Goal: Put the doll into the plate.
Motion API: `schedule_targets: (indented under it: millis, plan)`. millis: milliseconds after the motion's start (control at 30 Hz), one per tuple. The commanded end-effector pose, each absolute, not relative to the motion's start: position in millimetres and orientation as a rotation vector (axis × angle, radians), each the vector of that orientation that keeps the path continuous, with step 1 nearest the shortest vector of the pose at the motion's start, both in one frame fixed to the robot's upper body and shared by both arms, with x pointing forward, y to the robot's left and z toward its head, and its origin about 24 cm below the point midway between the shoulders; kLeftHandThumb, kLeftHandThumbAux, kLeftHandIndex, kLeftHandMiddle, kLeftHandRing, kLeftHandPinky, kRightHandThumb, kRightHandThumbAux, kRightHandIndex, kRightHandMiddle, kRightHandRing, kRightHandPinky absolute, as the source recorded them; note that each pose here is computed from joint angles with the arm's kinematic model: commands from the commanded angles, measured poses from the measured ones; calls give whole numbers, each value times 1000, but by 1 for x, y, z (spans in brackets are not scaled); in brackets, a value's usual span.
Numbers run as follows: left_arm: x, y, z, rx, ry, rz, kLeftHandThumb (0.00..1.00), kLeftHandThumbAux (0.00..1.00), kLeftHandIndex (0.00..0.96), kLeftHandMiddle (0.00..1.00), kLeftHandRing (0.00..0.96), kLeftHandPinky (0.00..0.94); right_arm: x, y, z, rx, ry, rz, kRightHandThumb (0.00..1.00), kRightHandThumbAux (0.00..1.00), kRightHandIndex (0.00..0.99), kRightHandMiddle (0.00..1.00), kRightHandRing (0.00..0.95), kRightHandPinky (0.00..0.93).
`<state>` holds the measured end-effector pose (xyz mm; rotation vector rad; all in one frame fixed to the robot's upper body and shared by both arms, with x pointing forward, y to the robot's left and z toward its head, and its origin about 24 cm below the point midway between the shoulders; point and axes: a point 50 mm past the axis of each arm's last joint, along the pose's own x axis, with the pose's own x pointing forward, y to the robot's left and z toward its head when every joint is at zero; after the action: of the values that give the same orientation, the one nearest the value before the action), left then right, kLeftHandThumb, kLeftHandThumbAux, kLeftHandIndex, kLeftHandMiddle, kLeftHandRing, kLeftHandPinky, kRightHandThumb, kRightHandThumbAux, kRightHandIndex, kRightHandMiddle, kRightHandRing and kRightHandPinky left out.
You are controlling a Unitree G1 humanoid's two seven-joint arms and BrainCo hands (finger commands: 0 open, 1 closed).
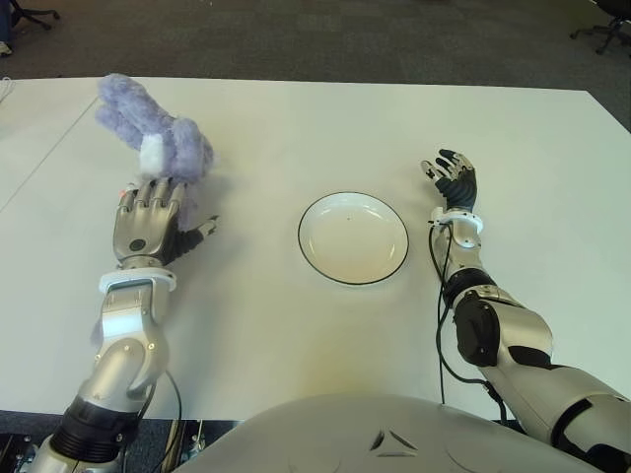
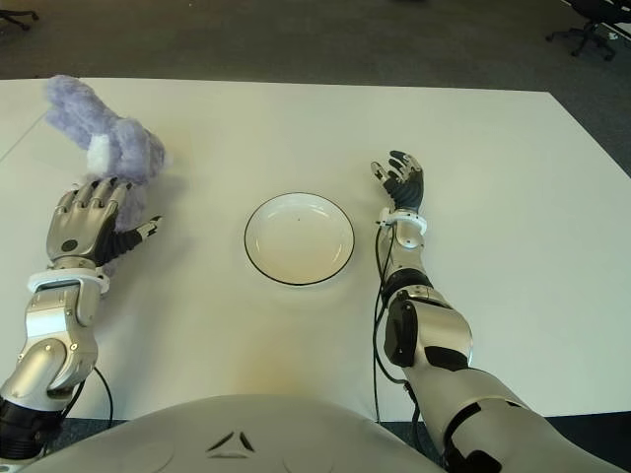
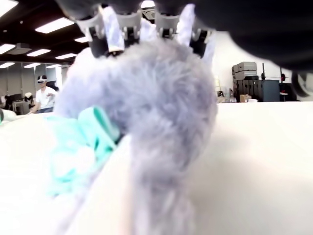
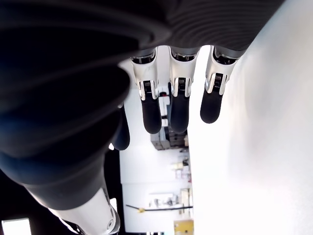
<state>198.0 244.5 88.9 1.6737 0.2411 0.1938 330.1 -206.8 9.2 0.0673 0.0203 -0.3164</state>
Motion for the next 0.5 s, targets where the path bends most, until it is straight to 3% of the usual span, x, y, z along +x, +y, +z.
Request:
schedule_targets:
  millis: [33,500]
  plan:
    - [185,246,78,1662,281,198,204,120,0,0,0,0,242,-195,-95,116,534,-354,305,844,302,199,178,182]
    - [184,241,76,1701,289,228,164,136,0,0,0,0,243,-198,-95,120,539,-357,313,844,301,191,167,171]
